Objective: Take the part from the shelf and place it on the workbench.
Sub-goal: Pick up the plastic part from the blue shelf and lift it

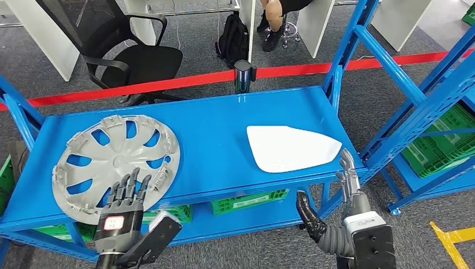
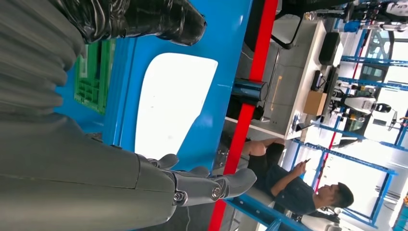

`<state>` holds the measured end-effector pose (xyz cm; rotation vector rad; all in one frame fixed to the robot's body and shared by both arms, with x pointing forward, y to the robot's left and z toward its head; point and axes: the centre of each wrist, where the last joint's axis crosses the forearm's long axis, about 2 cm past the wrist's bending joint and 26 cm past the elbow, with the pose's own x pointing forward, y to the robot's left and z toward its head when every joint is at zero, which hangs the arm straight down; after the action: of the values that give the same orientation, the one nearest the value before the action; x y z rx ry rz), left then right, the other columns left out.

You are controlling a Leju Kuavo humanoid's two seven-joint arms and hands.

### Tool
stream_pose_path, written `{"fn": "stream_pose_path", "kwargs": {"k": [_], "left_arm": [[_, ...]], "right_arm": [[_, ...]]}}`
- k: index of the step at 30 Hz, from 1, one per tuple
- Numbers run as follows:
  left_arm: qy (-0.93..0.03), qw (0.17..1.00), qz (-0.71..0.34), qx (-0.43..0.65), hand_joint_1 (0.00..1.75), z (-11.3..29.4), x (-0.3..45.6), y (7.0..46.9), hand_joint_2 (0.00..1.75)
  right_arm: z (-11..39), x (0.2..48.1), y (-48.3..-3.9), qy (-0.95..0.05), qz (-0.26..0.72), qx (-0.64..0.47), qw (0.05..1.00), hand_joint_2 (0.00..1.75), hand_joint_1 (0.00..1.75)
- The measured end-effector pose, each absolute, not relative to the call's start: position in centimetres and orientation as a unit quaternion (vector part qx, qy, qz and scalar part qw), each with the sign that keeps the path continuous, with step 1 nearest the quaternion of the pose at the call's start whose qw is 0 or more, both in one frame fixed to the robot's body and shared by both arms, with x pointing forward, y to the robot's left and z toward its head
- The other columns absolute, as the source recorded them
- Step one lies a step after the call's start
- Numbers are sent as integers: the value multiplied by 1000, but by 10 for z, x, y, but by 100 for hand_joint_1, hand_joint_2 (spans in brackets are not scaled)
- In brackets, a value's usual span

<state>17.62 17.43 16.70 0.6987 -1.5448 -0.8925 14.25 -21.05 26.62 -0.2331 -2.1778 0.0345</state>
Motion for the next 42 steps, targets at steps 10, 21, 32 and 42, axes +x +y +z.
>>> {"fn": "stream_pose_path", "kwargs": {"k": [10, 21, 32, 42], "left_arm": [[-629, 602, -406, 277, 0, 152, 177, 172, 175], [-617, 608, -415, 278, 0, 145, 179, 172, 175], [-603, 617, -429, 269, 0, 142, 187, 167, 175], [-609, 644, -392, 245, 0, 143, 190, 168, 175]], "right_arm": [[266, 144, -207, -885, 22, -81, 458, 175, 0], [267, 145, -207, -887, 26, -77, 454, 175, 0], [269, 148, -203, -889, 47, -63, 451, 175, 0], [268, 147, -203, -889, 48, -63, 452, 175, 0]]}}
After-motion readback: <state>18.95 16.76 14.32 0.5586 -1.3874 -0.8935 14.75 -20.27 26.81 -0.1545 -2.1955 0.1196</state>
